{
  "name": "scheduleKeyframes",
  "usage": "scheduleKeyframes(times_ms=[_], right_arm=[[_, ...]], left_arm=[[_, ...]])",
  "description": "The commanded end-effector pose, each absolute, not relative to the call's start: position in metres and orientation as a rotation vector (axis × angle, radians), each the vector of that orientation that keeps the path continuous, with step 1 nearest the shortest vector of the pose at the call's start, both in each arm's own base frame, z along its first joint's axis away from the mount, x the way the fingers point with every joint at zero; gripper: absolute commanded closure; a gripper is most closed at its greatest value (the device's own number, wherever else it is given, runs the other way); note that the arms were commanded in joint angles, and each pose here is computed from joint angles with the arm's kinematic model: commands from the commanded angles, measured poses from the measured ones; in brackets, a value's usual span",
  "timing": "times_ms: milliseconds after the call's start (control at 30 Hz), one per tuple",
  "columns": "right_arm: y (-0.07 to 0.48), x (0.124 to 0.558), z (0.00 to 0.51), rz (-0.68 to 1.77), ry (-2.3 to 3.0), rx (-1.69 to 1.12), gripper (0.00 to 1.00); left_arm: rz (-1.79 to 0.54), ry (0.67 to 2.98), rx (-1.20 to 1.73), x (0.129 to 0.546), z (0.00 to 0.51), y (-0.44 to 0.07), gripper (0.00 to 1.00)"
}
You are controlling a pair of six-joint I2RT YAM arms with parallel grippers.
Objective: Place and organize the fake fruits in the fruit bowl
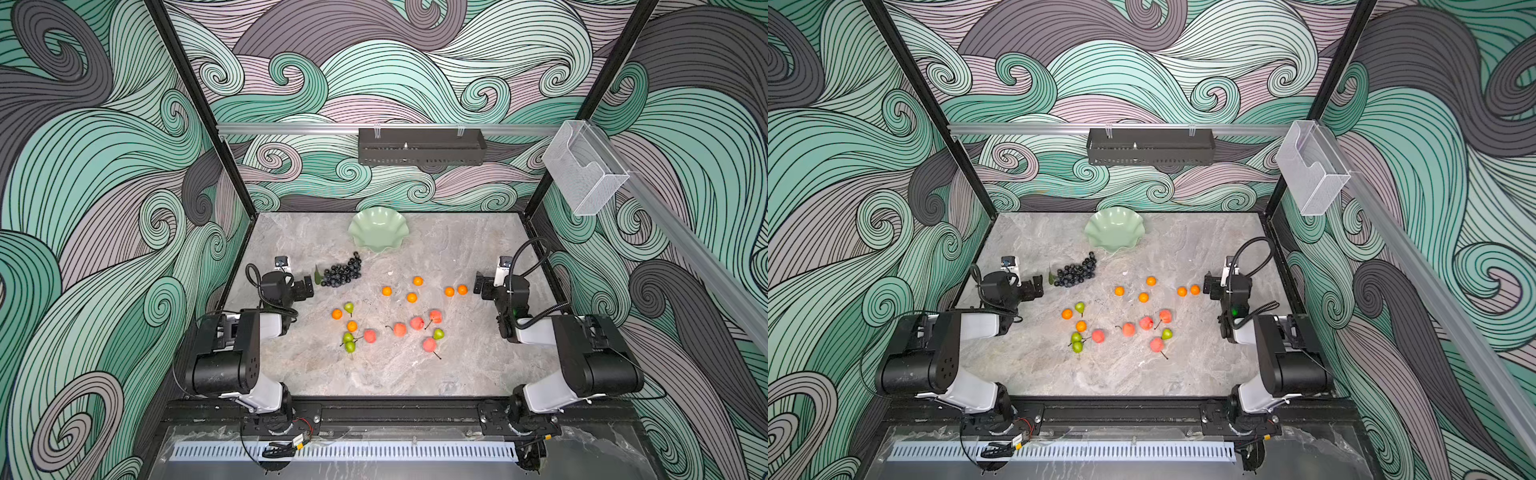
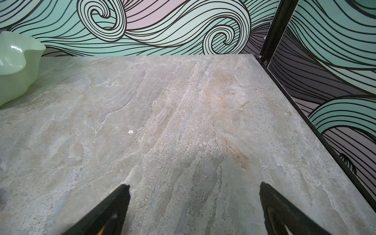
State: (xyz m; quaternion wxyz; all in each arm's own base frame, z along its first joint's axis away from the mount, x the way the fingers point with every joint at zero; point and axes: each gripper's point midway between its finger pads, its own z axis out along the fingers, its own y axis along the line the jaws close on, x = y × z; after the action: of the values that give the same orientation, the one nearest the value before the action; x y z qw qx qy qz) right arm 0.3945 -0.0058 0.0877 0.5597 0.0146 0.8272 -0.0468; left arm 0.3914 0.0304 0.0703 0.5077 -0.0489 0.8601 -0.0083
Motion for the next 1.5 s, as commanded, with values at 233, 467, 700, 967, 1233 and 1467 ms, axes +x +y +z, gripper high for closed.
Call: scheduleKeyframes(times_ms=[233, 467, 700, 967, 1233, 1467], right_arm=[[-0.005, 0.397, 0.092, -0.109, 1.934, 0.031, 0.01], [-0.006, 0.397, 0.092, -0.099, 1.934, 0.033, 0.01], [-0.006, 0.397, 0.093, -0.1, 1.933, 0.029, 0.01], [-0.002, 0.391, 0.1, -0.094, 1.898, 0.009, 0.01], [-0.001, 0.384, 0.122, -0.157, 1.97, 0.051, 0.01], [0.008, 0.38, 0.146, -0.129, 2.003, 0.134, 0.01]], left_arm=[[-0.018, 2.04, -0.102, 0.4, 0.082, 0.03, 0.02], [-0.025, 2.038, -0.102, 0.4, 0.083, 0.03, 0.02], [-0.034, 2.034, -0.099, 0.4, 0.083, 0.03, 0.01], [0.007, 1.979, -0.088, 0.391, 0.095, 0.028, 0.02], [0.168, 1.935, -0.172, 0.369, 0.132, 0.027, 0.01], [0.295, 1.963, -0.097, 0.363, 0.167, -0.015, 0.01]])
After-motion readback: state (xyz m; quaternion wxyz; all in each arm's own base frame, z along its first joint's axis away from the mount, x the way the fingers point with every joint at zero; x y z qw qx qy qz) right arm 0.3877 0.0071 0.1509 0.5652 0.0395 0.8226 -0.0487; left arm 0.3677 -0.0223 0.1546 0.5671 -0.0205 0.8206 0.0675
